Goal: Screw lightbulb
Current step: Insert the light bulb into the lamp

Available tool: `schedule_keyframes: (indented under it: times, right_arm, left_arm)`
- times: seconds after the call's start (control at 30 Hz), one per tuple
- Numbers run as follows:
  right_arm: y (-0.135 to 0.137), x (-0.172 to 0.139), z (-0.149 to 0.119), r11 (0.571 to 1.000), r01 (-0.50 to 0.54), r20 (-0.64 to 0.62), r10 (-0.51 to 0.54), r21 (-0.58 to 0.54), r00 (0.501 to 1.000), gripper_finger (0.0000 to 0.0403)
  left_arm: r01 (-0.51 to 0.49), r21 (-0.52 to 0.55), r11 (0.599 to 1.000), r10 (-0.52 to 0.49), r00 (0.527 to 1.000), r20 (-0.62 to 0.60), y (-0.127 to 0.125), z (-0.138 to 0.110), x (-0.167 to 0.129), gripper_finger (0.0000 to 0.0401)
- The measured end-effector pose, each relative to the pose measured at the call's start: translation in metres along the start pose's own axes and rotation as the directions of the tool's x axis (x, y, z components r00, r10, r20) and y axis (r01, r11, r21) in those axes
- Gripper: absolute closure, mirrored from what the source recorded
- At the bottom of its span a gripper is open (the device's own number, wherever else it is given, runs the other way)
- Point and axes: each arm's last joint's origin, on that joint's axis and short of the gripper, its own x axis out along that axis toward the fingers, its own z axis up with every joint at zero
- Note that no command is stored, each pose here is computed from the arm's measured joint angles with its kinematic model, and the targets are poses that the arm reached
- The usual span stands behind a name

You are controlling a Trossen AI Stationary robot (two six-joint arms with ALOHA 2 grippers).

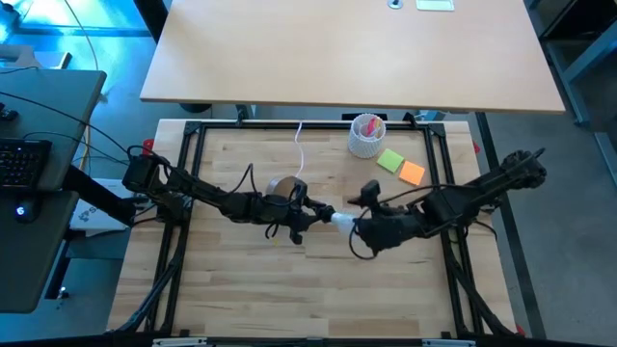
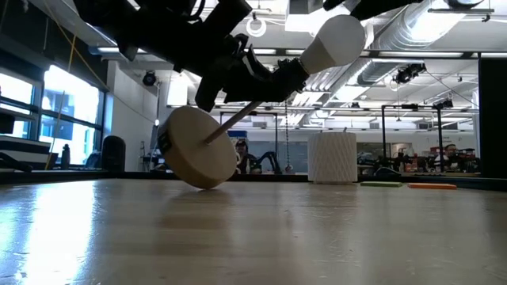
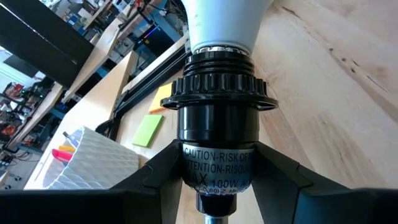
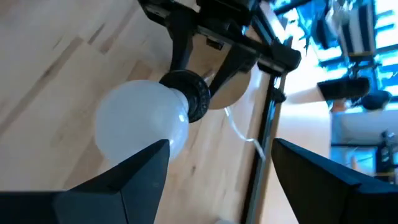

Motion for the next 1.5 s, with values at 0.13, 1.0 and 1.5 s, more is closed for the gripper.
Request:
schedule_keyframes:
  times: [0.13, 1.0, 1.5]
  right_arm:
    - [0.004, -0.002, -0.001, 0.999, 0.004, -0.021, -0.003, 0.036, 1.0, 0.0119]
    - [0.042, 0.024, 0.007, 0.951, -0.029, -0.179, -0.027, -0.307, 0.984, 0.0118]
    - [0.042, 0.02, -0.001, 0.939, -0.035, -0.24, -0.051, -0.343, 0.969, 0.0118]
  left_arm:
    - [-0.003, -0.012, 1.0, 0.003, 1.0, -0.002, 0.001, -0.001, 0.0, 0.0253]
    - [-0.014, -0.039, 0.999, 0.014, 1.0, -0.001, 0.003, -0.002, 0.001, 0.0253]
    - [-0.003, -0.04, 0.999, 0.003, 1.0, -0.003, 0.002, -0.002, 0.001, 0.0253]
